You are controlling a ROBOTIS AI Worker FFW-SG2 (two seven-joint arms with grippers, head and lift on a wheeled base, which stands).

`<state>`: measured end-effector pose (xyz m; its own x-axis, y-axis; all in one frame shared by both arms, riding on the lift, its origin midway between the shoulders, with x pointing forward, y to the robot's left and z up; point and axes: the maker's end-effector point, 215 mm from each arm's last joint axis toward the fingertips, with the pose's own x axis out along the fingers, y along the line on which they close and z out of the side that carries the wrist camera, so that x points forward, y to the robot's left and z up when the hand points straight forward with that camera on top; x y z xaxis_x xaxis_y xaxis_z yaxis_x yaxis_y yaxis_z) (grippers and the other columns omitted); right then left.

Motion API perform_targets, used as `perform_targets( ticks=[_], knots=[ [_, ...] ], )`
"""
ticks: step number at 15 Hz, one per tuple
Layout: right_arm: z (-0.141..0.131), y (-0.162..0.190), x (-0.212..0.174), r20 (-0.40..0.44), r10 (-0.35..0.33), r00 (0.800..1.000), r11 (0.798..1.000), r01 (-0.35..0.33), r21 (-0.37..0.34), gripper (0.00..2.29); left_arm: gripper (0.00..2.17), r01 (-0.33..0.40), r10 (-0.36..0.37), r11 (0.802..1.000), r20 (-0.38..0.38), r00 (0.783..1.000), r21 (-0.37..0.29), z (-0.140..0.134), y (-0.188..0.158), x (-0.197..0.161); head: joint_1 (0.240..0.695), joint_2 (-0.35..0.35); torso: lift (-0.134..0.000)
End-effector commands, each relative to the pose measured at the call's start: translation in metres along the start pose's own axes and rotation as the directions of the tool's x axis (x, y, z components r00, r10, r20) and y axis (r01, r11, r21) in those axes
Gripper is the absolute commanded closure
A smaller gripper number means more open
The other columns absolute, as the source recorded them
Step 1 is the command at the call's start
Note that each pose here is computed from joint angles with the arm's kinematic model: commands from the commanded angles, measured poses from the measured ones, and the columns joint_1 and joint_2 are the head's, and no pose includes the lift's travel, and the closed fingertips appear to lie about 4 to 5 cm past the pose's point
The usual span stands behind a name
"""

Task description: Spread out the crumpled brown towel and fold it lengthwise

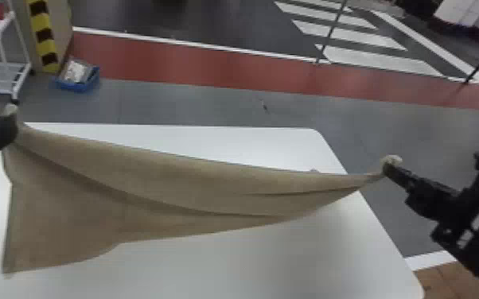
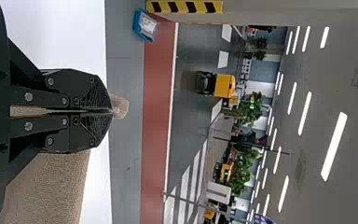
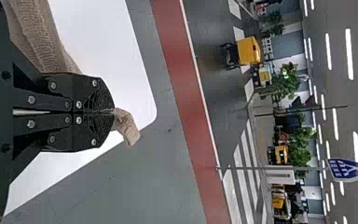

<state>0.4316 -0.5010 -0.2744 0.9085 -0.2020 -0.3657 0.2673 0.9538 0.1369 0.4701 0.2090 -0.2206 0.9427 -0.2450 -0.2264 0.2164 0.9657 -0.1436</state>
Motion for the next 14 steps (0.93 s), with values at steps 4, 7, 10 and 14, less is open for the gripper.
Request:
perform_targets(
  ticks=[4,7,10,14],
  knots=[
    [0.001,0.031,0.046,-0.052,0.047,0.998,0.999,-0.048,0.000,1.33,1.09,-0.049,0.049,0.999,-0.008,0.999,-0.019,0.005,0.053,0.025,0.677,-0.311,-0.124],
    [0.016,0.076,0.093,-0.084,0.121,0.989,0.992,-0.124,-0.032,1.33,1.09,-0.017,0.018,0.998,0.013,1.000,-0.055,0.025,0.074,0.069,0.654,-0.236,-0.124],
    [0.036,0.139,0.145,-0.101,0.203,0.974,0.979,-0.205,-0.011,1.33,1.10,0.009,-0.007,0.995,0.020,1.000,-0.096,0.051,0.089,0.127,0.610,-0.185,-0.124],
    [0.132,0.176,0.197,0.090,0.221,0.971,0.974,-0.224,0.017,1.33,1.09,0.067,-0.049,0.991,0.156,0.987,-0.115,0.125,0.098,0.186,0.511,-0.120,-0.124]
  ],
)
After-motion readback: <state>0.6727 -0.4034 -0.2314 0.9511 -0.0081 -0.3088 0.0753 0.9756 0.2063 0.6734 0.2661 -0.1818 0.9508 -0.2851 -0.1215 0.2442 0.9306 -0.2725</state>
